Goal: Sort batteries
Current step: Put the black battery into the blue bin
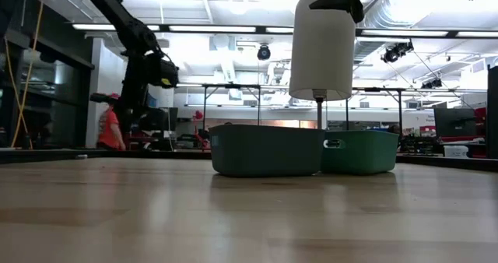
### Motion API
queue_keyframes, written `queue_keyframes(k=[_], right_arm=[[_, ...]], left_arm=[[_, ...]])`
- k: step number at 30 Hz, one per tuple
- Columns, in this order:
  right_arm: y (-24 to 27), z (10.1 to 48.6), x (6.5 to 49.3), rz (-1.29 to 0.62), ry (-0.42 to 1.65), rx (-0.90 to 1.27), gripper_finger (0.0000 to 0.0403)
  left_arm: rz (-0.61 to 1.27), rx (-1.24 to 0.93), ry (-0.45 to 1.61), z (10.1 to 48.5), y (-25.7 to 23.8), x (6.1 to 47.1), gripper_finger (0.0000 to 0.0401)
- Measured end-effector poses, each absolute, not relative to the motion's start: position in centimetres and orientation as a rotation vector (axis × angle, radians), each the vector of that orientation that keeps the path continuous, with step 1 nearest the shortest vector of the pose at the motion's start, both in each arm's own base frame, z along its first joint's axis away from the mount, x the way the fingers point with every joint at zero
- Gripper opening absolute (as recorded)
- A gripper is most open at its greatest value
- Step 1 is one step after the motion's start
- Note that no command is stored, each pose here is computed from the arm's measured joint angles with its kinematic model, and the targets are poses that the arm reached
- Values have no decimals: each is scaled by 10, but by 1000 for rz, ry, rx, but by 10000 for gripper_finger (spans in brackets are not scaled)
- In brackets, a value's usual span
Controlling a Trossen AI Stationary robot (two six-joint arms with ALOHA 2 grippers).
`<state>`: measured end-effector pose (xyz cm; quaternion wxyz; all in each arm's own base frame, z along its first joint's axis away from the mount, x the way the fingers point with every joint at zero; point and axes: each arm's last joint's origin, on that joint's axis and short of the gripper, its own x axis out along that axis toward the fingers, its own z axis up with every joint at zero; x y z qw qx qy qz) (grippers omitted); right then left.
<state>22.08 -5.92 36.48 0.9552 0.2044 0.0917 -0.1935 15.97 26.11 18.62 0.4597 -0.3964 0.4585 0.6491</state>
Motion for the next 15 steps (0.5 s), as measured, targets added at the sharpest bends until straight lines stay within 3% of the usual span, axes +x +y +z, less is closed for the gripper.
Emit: queue_keyframes(k=[3,11,15], right_arm=[[-61,365,220,-389,187,415,172],[-71,365,217,-379,193,390,172],[-78,365,215,-348,196,405,172]], left_arm=[[1675,-959,1128,178,240,159,0],[1905,-843,875,167,171,168,0],[1902,-847,914,160,167,162,0]])
